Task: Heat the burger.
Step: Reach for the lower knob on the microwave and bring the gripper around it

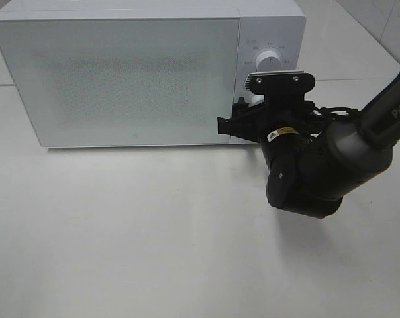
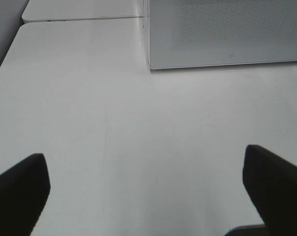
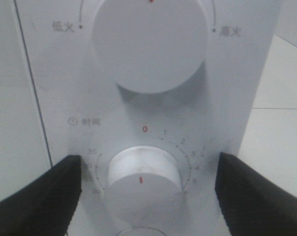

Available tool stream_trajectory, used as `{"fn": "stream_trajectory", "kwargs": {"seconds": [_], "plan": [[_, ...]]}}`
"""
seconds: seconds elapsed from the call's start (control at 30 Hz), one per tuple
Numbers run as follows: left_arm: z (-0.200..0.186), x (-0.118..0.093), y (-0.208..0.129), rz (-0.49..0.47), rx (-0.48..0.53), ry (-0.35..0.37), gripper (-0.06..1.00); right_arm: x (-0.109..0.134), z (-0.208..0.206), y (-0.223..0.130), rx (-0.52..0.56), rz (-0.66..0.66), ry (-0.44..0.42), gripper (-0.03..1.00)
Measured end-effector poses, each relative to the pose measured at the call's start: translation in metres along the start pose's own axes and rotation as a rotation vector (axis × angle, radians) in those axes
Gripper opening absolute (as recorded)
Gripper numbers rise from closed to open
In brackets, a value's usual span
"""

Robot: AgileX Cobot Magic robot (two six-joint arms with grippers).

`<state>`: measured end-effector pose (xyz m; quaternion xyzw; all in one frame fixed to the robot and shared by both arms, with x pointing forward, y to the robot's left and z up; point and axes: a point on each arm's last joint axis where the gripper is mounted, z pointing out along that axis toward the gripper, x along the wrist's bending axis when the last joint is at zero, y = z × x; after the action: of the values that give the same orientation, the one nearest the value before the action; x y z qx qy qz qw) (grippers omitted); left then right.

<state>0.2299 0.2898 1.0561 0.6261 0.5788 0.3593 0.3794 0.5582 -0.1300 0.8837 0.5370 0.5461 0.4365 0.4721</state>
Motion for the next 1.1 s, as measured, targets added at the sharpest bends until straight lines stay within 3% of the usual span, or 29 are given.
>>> {"fn": "stream_trajectory", "kwargs": {"seconds": [0.2,0.3,0.37,1.1], "plan": [[0.0000,0.0000,0.0000,0.000,0.000,0.000,0.99,0.0006,0.0005,-0.0006,-0.001,-0.004,0.007,0.68],[0.0000,0.0000,0.0000,-0.001,0.000,0.000,0.99,0.0007,0.0005,-0.0009,0.003,0.003,0.009,0.59],[0.0000,0.0000,0.0000,-0.001,0.000,0.000,0.99,0.0008,0.0005,-0.0010,0.004,0.008,0.009,0.45],[0.0000,0.0000,0.0000,-0.001,0.000,0.000,0.99,0.0012,0.0005,-0.0008,0.002,0.067,0.014,0.44]]}}
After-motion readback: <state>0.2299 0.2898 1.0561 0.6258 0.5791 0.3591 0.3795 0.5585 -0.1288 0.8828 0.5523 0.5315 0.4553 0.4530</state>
